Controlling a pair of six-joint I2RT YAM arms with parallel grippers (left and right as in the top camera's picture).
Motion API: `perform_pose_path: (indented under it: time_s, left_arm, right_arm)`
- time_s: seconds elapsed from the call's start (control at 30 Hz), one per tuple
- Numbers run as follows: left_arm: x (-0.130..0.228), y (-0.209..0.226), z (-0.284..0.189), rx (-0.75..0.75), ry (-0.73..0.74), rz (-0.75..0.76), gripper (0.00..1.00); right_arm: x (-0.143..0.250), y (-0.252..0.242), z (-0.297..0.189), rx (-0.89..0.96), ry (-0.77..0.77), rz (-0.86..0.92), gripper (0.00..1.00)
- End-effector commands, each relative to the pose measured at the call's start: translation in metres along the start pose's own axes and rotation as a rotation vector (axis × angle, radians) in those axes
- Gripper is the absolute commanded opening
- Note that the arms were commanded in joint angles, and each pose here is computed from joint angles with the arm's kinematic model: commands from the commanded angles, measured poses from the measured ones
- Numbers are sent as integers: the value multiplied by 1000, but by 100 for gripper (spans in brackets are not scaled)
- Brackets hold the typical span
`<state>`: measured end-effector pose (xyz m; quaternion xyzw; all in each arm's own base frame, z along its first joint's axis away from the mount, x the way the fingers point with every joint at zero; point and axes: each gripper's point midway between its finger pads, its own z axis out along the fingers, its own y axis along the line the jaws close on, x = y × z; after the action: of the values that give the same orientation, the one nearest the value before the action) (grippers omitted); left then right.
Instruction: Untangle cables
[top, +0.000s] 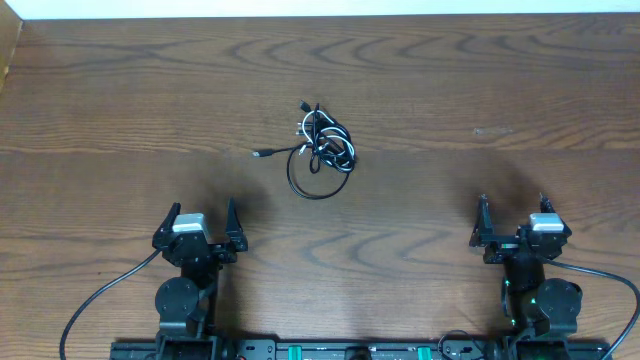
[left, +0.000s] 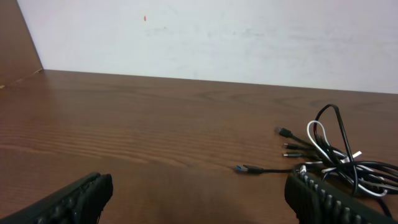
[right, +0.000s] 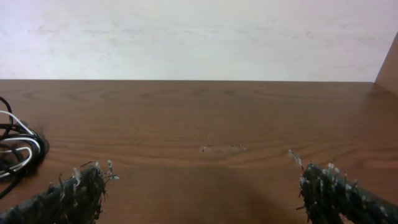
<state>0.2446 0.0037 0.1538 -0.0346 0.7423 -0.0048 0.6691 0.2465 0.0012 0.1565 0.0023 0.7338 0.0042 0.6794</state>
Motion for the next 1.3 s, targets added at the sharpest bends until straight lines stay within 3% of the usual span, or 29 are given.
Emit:
perform_pose_path:
  time_s: [0.0,1.27]
  left_arm:
    - [18,3,1,-13,53,17,93]
    - [16,3,1,-13,47,-6,93]
  right_arm:
    - [0,-1,0,3,-1,-15,99]
    - [0,-1,0,3,-1,-15,99]
